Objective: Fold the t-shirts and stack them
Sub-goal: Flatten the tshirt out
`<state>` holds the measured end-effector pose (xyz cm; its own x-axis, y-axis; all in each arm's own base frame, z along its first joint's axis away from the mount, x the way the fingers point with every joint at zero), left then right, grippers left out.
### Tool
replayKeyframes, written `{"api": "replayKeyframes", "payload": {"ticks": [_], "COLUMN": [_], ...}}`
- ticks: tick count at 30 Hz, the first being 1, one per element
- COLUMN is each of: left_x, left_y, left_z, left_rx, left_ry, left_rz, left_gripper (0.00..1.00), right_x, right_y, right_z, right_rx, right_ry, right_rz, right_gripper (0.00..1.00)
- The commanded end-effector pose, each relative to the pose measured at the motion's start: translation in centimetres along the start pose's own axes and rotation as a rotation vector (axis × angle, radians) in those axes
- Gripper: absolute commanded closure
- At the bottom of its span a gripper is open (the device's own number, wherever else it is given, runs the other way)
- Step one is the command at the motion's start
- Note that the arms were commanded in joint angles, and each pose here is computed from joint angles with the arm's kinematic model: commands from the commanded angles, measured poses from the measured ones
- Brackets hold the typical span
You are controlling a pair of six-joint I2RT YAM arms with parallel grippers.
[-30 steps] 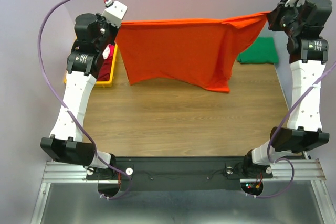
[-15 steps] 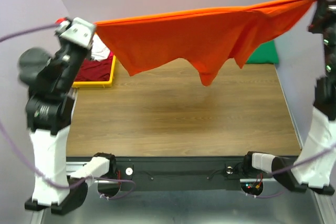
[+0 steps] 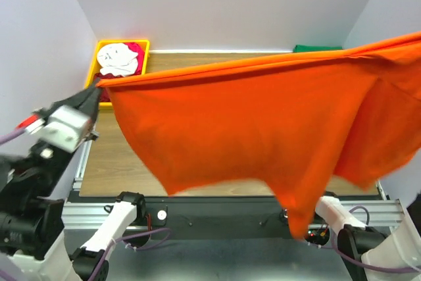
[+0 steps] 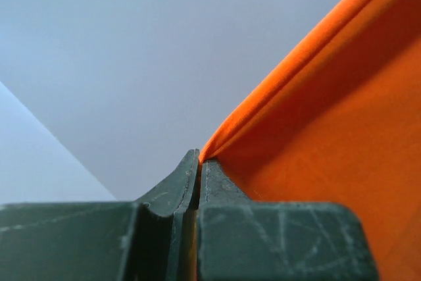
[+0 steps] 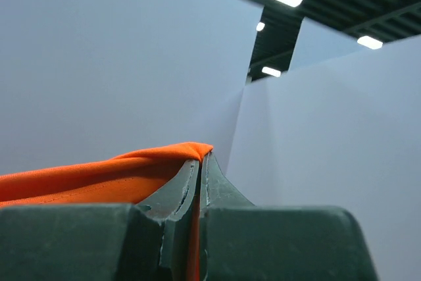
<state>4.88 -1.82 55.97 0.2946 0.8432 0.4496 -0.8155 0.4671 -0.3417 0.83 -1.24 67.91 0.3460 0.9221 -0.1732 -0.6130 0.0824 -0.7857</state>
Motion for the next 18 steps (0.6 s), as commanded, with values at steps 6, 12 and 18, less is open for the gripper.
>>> {"api": "replayKeyframes", "payload": {"ticks": [6, 12, 18], "left_x": [-4.9, -9.0, -11.3], "left_y": [-1.8, -2.3, -4.2], "left_z": [-16.1, -28.7, -38.1], "left_rx": [0.522, 0.774, 0.951], "left_ry": [0.103, 0.141, 0.162], "left_rz": [-0.204, -0.296, -0.311], "left_gripper": [1.0, 1.0, 1.0], "right_x": [7.8, 12.3, 15.0], "right_y": [3.6, 13.3, 16.3], "right_z": [-18.9, -31.4, -41.2], "right_rx": [0.562, 0.949, 1.14], "right_ry": [-0.023, -0.152, -0.201], "right_rz": [0.534, 0.8, 0.829], "right_gripper": [0.99, 0.99, 0.99]}}
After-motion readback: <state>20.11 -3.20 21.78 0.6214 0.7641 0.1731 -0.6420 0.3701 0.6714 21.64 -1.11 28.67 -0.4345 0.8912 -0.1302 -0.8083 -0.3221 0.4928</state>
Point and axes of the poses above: each gripper's point midway between its finger pads, its own y axis back along the fingers, its own x axis along the line the jaws close on, z = x × y, the point moved 10 cm from there along y, back along the fingers, and after that the axes turned 1 degree about y, right-handed, at the moved point
